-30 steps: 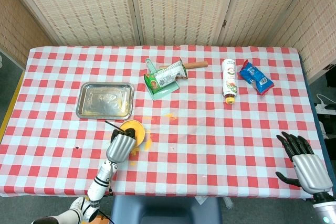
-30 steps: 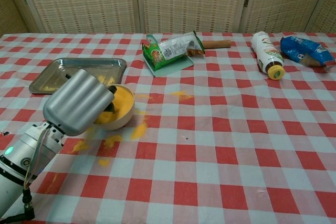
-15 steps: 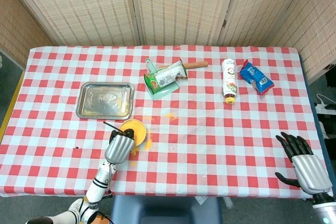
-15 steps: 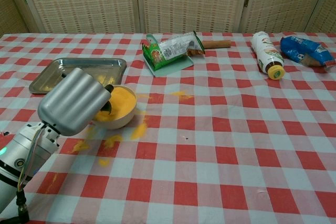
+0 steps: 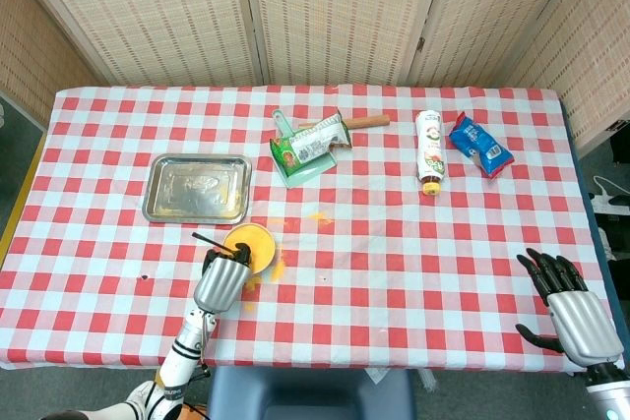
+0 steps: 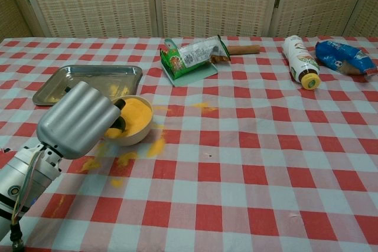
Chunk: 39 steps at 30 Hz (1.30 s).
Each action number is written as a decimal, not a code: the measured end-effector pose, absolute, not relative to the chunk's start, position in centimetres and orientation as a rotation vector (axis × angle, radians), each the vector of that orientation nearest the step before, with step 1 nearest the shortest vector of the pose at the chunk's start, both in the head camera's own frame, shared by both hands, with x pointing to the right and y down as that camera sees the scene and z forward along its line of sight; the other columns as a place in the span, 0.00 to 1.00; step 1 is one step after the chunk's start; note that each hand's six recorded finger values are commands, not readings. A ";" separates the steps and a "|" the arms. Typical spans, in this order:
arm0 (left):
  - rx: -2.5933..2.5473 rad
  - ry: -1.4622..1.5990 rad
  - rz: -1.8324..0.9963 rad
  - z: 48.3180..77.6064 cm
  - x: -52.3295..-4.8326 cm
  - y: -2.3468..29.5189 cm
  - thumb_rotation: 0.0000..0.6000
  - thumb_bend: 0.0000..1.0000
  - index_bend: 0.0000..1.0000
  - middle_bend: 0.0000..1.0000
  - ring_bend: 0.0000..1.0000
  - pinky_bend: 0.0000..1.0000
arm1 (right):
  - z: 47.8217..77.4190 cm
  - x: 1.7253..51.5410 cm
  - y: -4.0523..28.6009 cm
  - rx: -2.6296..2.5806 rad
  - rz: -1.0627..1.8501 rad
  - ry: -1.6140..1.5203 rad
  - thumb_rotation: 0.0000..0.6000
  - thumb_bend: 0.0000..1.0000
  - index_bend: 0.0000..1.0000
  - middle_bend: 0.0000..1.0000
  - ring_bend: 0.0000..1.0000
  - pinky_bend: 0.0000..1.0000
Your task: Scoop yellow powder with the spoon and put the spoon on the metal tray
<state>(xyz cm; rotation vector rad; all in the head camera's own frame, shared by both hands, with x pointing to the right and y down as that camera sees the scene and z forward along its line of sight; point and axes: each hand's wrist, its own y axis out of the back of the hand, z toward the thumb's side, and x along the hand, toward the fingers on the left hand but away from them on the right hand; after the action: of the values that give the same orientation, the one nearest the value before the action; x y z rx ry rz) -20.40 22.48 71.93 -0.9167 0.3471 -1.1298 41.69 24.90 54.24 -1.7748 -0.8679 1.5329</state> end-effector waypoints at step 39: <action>-1.223 0.455 -1.358 69.5 -28.2 18.0 1.00 0.50 0.30 1.00 1.00 1.00 | 54.5 41.6 24.9 -1.768 1.541 -0.860 1.00 0.11 0.00 0.00 0.00 0.00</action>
<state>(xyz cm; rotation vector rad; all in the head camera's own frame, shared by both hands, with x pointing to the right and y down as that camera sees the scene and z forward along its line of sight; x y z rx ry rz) -28.16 18.00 69.45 -1.2234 0.4548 -1.3581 41.58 24.94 54.48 -1.7679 -0.8601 1.5409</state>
